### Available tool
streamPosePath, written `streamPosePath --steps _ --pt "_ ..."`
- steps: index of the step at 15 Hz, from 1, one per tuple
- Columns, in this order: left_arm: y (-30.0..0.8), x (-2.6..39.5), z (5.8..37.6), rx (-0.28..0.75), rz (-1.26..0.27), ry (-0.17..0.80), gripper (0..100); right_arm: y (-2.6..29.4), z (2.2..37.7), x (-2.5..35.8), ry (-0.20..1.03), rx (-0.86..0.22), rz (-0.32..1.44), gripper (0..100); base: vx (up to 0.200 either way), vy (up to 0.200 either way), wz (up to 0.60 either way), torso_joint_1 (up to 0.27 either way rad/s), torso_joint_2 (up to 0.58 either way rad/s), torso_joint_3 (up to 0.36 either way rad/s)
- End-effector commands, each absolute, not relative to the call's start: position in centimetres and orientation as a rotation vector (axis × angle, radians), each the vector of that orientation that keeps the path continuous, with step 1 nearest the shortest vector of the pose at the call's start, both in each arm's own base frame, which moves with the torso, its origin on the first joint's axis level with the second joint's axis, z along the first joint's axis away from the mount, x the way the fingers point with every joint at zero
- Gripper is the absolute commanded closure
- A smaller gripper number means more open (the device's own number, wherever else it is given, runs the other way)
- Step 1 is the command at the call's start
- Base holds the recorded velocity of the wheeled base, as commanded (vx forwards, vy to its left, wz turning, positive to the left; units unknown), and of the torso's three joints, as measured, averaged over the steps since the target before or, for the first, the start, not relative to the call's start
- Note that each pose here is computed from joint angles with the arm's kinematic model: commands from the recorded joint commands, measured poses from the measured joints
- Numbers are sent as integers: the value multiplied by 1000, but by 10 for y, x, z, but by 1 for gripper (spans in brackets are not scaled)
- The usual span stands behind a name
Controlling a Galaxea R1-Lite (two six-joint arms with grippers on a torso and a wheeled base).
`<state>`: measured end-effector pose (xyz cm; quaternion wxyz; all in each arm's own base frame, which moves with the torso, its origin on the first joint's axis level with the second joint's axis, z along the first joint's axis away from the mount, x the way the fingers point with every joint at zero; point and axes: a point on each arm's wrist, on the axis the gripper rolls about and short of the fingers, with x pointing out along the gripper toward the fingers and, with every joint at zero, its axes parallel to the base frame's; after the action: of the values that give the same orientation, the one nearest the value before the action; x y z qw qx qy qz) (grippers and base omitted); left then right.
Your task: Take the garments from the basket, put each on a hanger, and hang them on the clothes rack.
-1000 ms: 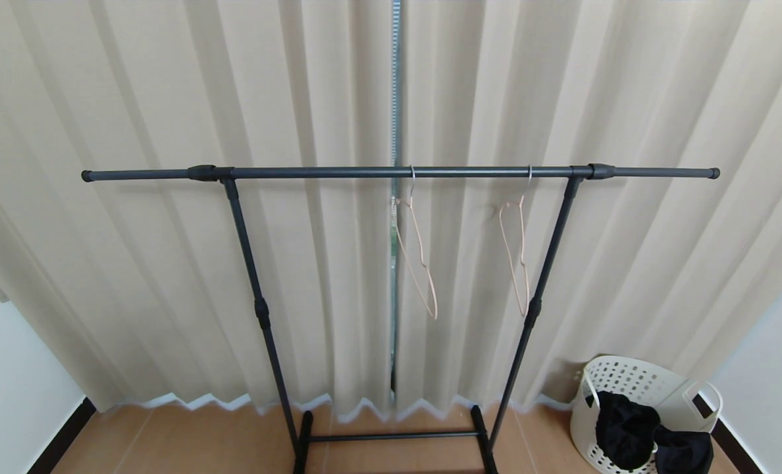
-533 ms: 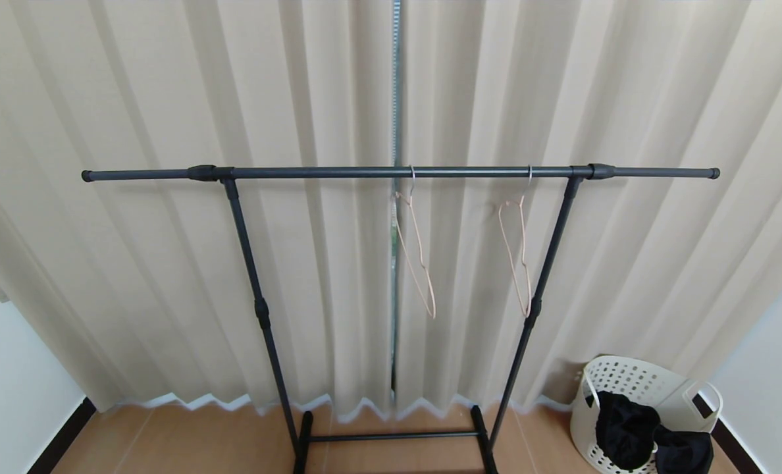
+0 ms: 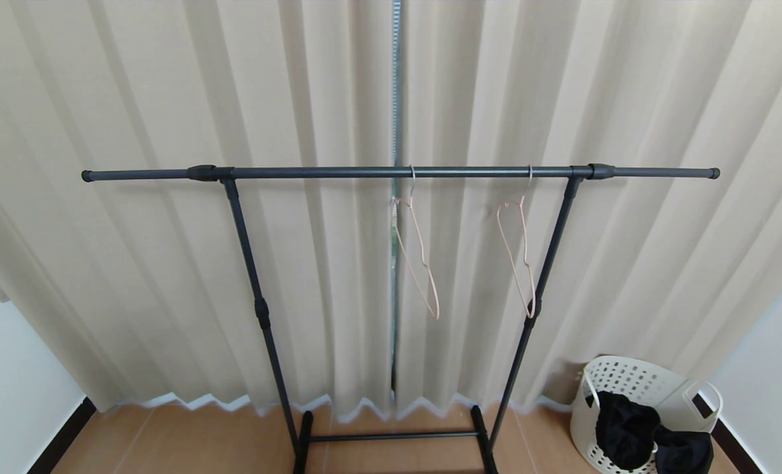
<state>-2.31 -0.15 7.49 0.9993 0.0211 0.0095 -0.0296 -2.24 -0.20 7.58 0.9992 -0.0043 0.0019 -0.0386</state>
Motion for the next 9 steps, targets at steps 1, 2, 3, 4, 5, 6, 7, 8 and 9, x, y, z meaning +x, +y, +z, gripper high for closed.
streamPosePath --steps 1,2,3,4,5,6,7,8,9 --pt "-2 -23 75 42 -59 19 0 -2 76 -22 5 -8 -74 0 0 0 0 0 0 0" --pt "-2 -23 75 42 -59 19 0 -2 76 -22 5 -8 -61 0 0 0 0 0 0 0" --pt "-2 -23 75 42 -59 20 0 -1 76 -22 5 -8 -54 0 0 0 0 0 0 0" --pt "-2 -23 75 42 -59 20 0 -1 76 -22 5 -6 -52 0 0 0 0 0 0 0" --pt "-2 -23 75 44 -59 20 0 -1 76 -22 5 -8 -54 0 0 0 0 0 0 0" --pt "-2 -23 75 42 -59 20 0 -2 76 -22 5 -8 -58 0 0 0 0 0 0 0" --pt "-2 -23 75 42 -59 20 0 -2 76 -22 5 -8 -63 0 0 0 0 0 0 0" --pt "-2 -23 75 44 -59 20 0 -2 76 -22 6 -9 -61 0 0 0 0 0 0 0" --pt "-2 -23 75 54 -60 21 0 -2 76 -22 5 -9 -61 0 0 0 0 0 0 0"
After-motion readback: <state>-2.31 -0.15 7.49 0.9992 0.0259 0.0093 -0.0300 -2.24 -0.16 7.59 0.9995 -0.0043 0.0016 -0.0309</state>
